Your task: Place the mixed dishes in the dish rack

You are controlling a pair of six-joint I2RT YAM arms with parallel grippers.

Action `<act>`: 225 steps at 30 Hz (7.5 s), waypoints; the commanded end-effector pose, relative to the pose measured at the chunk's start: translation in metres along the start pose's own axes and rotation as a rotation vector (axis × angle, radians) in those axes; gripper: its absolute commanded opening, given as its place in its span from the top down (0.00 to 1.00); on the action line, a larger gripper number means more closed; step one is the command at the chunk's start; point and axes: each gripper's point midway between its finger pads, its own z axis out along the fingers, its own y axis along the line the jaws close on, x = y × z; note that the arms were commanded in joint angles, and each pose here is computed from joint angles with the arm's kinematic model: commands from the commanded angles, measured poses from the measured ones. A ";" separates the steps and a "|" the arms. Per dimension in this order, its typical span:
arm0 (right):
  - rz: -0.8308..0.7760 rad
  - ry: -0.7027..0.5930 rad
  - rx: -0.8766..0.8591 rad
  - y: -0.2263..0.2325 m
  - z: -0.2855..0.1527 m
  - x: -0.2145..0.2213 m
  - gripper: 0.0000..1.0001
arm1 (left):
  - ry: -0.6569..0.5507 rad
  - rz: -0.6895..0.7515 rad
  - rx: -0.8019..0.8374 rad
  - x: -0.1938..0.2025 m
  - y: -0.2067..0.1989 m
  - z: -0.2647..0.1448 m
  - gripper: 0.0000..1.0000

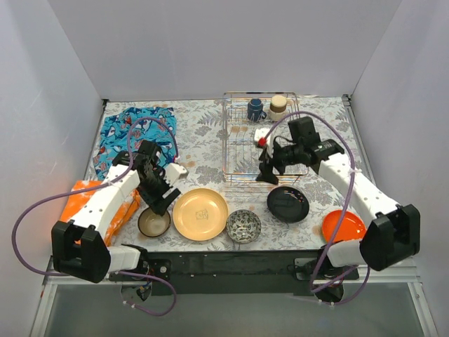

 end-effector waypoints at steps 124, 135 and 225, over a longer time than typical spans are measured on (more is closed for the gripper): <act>1.153 -0.628 -0.149 -0.109 0.058 -0.024 0.99 | -0.636 -0.188 -0.487 -0.161 0.127 -0.115 0.02; 1.180 -0.603 -0.068 -0.111 0.052 0.014 0.99 | -0.661 -0.183 -0.479 -0.162 0.126 -0.107 0.02; 0.193 0.213 0.202 -0.126 0.088 0.023 0.49 | -0.554 -0.321 -0.403 -0.053 0.088 -0.069 0.02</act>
